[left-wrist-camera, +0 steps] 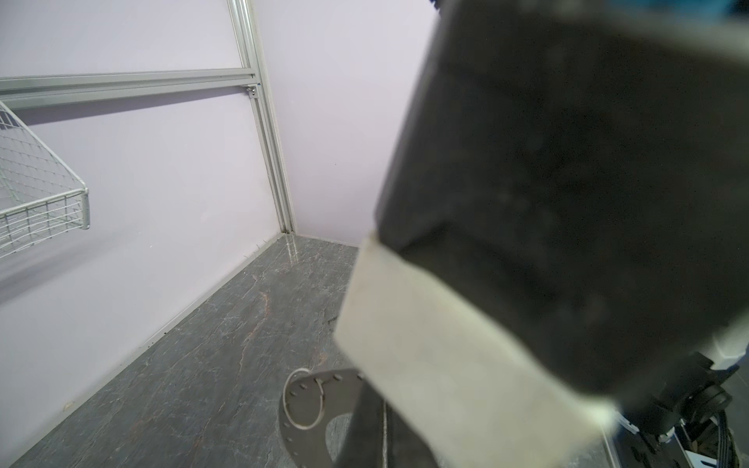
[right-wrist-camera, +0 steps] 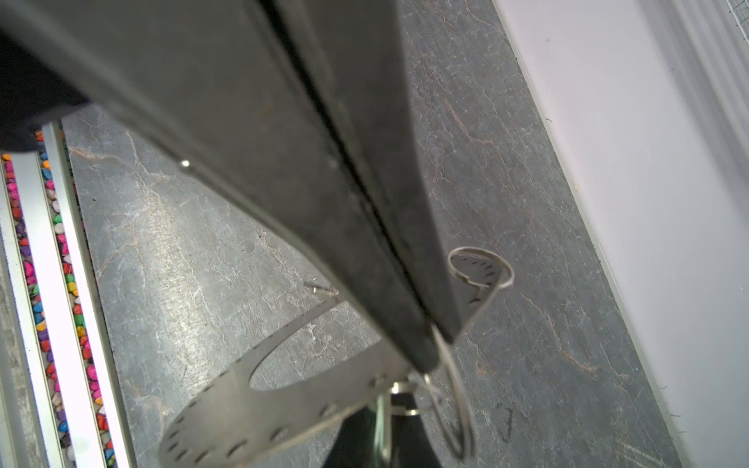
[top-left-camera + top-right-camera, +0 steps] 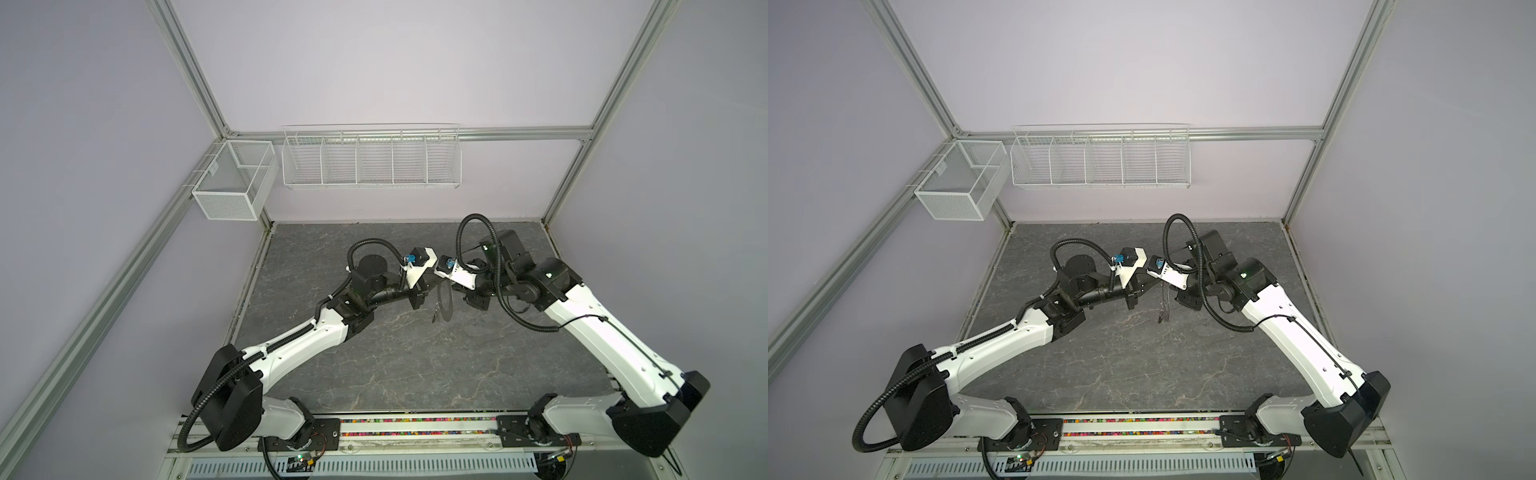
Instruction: Put the keys on the keyring
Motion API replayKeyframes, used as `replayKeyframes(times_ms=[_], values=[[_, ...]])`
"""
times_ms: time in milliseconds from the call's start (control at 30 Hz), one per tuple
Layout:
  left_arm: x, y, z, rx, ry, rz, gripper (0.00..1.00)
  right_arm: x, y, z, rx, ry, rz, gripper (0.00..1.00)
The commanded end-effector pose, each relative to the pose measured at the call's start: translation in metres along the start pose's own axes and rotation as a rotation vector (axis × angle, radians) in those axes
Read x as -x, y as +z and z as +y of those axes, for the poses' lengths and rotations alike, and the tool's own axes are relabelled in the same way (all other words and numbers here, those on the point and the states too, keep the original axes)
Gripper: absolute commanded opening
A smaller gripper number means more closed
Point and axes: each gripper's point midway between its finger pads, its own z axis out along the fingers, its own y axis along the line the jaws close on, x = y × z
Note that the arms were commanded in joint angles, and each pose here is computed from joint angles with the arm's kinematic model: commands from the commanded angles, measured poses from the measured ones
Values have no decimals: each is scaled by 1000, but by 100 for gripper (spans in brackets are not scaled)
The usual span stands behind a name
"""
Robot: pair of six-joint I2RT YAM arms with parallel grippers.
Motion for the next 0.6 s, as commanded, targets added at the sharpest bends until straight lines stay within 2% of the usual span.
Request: replayKeyframes(times_ms=[0,300,433,567], values=[[5,-4,2,4,48,-9,0,2,-19,-2,-27,-30,-11,6],[-13,-5,-7,-16,116,96,0,3,-16,-5,-23,-9,5,6],[19,-14,4,35,42,-58,0,-6,-4,4,23,11,35,7],[31,-16,3,25,30,-103,0,1,2,9,30,36,-48,7]])
